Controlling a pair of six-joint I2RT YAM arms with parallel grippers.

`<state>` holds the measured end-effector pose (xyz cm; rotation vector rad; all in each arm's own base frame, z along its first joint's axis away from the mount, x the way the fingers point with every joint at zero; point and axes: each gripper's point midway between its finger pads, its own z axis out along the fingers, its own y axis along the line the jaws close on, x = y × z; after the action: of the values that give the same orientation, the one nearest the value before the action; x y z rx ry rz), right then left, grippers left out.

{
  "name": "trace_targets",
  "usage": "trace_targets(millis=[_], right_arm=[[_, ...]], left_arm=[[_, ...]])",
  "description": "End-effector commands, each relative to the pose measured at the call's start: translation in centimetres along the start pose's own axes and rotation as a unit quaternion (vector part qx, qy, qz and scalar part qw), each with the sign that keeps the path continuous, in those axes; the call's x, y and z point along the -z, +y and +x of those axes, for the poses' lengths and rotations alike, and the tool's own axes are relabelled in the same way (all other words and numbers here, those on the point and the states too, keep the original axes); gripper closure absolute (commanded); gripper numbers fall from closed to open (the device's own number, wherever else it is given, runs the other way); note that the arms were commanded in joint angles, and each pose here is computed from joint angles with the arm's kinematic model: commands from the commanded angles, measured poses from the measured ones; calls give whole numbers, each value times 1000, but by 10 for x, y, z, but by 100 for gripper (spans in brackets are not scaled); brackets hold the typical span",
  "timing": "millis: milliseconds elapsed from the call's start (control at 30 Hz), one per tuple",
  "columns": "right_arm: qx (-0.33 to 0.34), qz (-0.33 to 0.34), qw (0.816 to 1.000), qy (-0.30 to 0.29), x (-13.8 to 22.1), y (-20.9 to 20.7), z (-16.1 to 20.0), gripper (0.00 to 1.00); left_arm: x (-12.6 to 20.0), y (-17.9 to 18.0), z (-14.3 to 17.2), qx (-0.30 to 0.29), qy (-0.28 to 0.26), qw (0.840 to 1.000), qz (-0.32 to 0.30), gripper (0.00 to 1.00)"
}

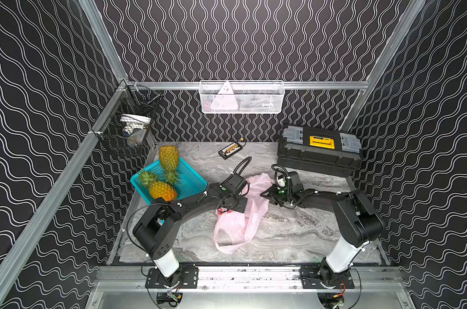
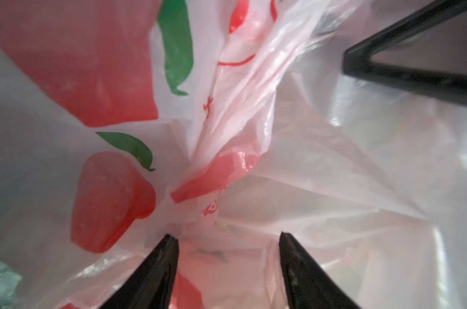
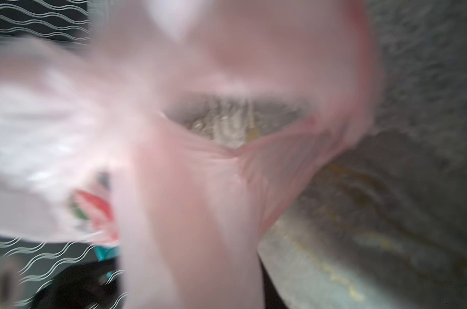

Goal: Place the pineapple into a plastic bag & tie a knot
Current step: Open the plastic bag at the center of the board.

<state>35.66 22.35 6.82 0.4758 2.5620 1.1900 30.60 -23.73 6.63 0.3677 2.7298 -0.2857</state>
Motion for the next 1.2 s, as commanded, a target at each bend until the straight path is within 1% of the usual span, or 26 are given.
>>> trace_targets(millis=[0,100,133,233,300,333,367,433,500,600,633,667,767,833,933,1100,1167], right_arm=[[41,12,999,-28,33,28,-21,87],[90,67,992,-51,74,43,-43,94],[107,73,990,-57,88,54,-51,94],[132,99,986,-32,108,62,-60,93],[143,117,983,-7,109,61,-58,91],[144,112,983,8,106,61,-56,90],[142,105,984,16,102,62,-54,86],[140,83,986,25,91,65,-47,79],[143,77,986,31,80,69,-40,73],[156,73,984,48,65,76,-29,73],[160,75,983,55,60,78,-25,73],[163,75,982,60,57,80,-22,73],[171,71,980,71,48,88,-15,73],[175,68,979,75,45,91,-12,73],[180,74,977,82,44,89,-9,76],[190,99,974,77,51,79,-8,78],[194,104,973,75,53,77,-9,79]], left_arm=[[-3,18,11,-10,6,999,-37,40],[3,28,14,-13,1,998,-59,42],[6,31,14,-14,-3,998,-65,44],[15,37,9,-13,-16,997,-79,45],[23,33,1,-6,-35,997,-66,45],[28,27,-5,-5,-48,998,-50,44],[32,22,-10,-3,-59,998,-35,43],[40,7,-21,-5,-80,997,2,39],[44,-1,-29,-13,-88,996,17,33],[45,-10,-38,-45,-95,994,17,25],[44,-13,-41,-62,-95,993,20,23],[42,-16,-43,-76,-94,993,15,22],[37,-15,-51,-115,-93,989,-26,20],[34,-2,-60,-123,-94,985,-75,19],[34,21,-73,-116,-96,977,-149,19],[32,45,-85,-90,-91,975,-182,22],[32,51,-88,-84,-94,975,-181,21]])
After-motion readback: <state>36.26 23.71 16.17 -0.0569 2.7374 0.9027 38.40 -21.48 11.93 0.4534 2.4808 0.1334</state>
